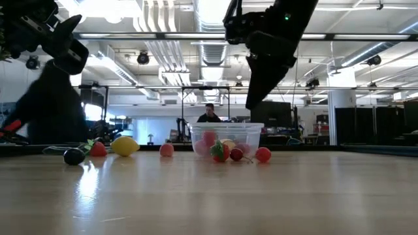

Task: Pick and placing Produce into tupperware
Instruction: Put the red cherry into the transparent bin

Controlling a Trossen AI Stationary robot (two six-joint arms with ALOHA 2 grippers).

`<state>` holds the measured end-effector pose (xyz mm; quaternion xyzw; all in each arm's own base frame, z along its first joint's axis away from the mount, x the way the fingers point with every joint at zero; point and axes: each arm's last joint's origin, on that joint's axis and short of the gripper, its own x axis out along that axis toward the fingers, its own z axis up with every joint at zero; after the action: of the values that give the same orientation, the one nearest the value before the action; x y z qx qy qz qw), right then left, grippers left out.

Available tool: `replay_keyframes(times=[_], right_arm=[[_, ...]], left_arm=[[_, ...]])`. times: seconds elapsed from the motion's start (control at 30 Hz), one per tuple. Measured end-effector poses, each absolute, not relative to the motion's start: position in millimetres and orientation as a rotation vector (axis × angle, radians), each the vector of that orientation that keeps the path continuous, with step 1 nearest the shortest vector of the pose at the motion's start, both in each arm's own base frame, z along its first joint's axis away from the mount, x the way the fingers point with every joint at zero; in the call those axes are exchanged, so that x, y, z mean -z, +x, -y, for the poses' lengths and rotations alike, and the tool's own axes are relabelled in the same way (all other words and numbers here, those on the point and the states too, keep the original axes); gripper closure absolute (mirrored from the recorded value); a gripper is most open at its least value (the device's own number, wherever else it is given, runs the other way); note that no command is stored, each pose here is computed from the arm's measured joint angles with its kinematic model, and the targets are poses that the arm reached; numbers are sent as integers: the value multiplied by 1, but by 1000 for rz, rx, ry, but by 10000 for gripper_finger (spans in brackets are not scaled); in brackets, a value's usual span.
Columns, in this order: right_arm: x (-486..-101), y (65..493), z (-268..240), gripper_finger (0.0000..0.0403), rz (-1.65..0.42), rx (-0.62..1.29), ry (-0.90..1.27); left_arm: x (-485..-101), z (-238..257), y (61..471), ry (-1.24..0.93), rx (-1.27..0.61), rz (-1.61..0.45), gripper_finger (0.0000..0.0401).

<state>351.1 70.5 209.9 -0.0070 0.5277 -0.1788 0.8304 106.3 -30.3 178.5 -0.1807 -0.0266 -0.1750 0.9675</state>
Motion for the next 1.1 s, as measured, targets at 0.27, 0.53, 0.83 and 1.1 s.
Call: replay_keyframes(times=[0.27,0.53,0.83,1.1], right_arm=[[-188,343,-53,194,-1299,136,-92],[-173,337,-49,174,-1320,77,-247],[-163,341,-41,177,-1255,24,-306],[-160,341,-28,179,-1258,26,-257]], left_arm=[[-178,30,106,-365,354,53,246],[-179,30,106,-365,354,54,246],[-178,30,106,-365,358,53,246],[-178,30,106,-365,357,53,246]])
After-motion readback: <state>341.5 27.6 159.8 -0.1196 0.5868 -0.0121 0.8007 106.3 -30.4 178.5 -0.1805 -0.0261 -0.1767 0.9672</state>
